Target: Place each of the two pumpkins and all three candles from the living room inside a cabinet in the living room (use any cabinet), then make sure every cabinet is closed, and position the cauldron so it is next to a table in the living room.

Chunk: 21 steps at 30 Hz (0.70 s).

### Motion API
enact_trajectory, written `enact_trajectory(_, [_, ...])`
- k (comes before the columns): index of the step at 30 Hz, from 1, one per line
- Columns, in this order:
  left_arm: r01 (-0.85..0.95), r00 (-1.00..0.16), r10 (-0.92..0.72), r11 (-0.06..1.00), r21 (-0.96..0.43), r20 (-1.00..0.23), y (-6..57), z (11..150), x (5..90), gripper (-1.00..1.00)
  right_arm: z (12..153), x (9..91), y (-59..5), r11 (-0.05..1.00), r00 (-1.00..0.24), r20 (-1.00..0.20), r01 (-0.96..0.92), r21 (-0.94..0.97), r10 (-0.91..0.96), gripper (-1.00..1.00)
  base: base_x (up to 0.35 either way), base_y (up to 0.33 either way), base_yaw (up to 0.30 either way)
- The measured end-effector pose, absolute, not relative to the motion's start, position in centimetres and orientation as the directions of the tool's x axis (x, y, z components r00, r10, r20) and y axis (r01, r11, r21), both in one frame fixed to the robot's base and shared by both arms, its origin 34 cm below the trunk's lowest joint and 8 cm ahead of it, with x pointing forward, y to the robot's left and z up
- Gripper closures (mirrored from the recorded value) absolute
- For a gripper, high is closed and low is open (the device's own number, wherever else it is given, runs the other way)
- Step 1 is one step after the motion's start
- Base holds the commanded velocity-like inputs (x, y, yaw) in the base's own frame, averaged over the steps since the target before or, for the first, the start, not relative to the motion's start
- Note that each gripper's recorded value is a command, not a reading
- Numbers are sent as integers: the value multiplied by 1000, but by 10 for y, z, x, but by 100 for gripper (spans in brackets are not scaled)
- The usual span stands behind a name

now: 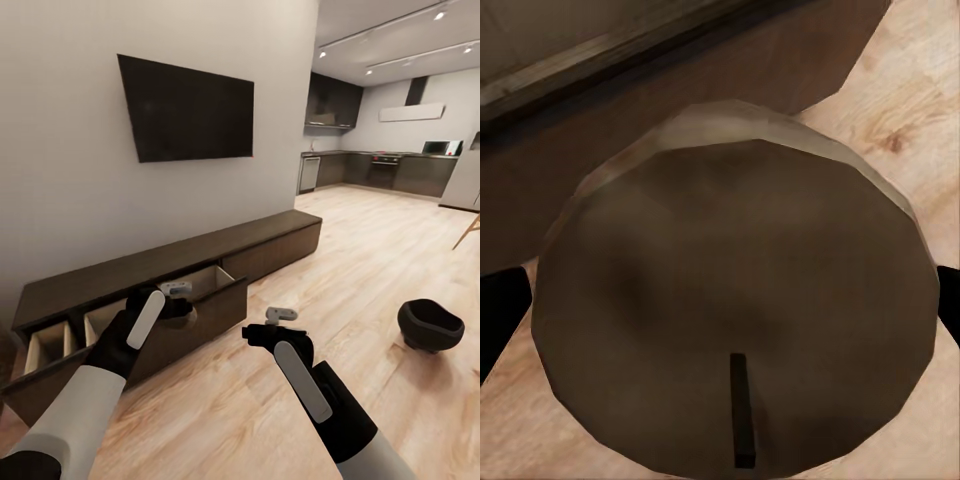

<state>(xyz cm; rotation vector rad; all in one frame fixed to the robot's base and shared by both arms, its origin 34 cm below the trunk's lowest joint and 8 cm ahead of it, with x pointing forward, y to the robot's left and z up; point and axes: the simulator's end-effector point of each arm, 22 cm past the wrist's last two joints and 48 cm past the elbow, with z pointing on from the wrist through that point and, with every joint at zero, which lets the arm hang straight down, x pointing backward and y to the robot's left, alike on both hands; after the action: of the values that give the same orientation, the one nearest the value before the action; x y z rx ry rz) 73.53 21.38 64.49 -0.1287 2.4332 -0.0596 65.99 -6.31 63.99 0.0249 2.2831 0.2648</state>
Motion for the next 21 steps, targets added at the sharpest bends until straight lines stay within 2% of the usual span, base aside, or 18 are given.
enact_trajectory(9, [-77, -758, -108, 994, -76, -644, 214, 645, 735, 100, 640, 660, -63, 978, -665, -740, -69, 199, 104, -100, 323, 0, 275])
enact_trajectory(16, [-77, -760, -110, 994, -79, -641, 213, 643, 735, 100, 679, 660, -58, 967, -600, -790, -101, 235, 129, -100, 326, 0, 57])
enact_trajectory(21, [-77, -760, -111, 994, -81, -640, 214, 643, 735, 100, 677, 649, -60, 962, -599, -787, -96, 254, 148, -100, 322, 1, 6])
